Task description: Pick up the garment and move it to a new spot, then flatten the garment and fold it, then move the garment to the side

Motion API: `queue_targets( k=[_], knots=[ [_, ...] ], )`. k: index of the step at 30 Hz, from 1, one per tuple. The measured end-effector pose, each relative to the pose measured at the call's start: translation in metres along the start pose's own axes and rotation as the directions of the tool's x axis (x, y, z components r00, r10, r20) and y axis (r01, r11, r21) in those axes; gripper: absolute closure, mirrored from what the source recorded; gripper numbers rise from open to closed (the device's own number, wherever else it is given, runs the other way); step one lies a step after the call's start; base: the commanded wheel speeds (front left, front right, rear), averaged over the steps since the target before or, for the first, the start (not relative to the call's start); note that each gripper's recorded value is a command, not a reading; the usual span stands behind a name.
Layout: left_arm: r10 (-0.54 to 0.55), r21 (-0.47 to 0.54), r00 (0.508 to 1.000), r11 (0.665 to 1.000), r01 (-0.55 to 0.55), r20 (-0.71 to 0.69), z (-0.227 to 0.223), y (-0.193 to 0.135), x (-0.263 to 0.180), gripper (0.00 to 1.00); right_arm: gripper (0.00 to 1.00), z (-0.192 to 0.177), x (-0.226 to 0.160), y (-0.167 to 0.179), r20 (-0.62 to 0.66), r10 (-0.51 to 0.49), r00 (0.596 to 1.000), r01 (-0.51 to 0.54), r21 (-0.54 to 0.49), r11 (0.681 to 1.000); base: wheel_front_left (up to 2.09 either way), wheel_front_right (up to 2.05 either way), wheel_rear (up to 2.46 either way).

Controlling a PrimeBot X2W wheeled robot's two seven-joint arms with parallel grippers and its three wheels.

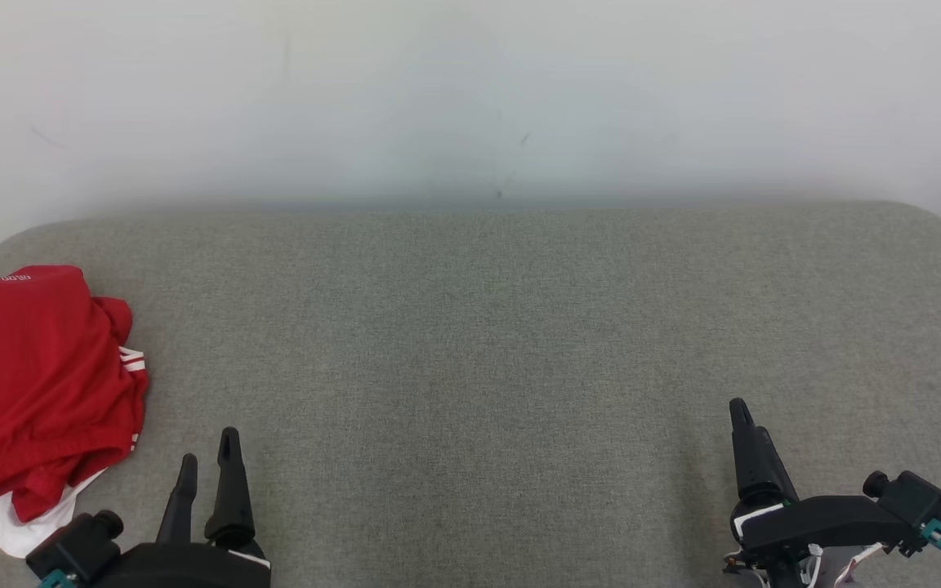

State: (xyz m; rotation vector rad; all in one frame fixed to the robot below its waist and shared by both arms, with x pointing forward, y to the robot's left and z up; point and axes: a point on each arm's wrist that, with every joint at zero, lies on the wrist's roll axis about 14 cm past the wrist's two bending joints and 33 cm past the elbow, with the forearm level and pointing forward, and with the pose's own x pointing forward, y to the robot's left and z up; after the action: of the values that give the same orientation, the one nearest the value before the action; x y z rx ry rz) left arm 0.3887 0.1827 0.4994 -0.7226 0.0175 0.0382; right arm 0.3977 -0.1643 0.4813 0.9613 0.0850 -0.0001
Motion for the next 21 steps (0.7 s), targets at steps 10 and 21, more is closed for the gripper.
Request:
queue_targets(
  k=[10,21],
  knots=[
    [0.014,0.194,1.0,0.981,-0.012,-0.009,-0.005,0.006,-0.006,0.0,0.0,-0.007,-0.002,0.0,-0.018,0.007,1.0,-0.009,-0.144,0.99,0.0,0.0,0.0],
    [0.005,0.371,1.0,0.928,0.005,-0.025,-0.009,0.01,-0.008,0.0,0.0,-0.015,-0.002,0.0,-0.047,0.021,0.999,-0.035,-0.32,0.947,0.0,0.0,0.0]
  ],
)
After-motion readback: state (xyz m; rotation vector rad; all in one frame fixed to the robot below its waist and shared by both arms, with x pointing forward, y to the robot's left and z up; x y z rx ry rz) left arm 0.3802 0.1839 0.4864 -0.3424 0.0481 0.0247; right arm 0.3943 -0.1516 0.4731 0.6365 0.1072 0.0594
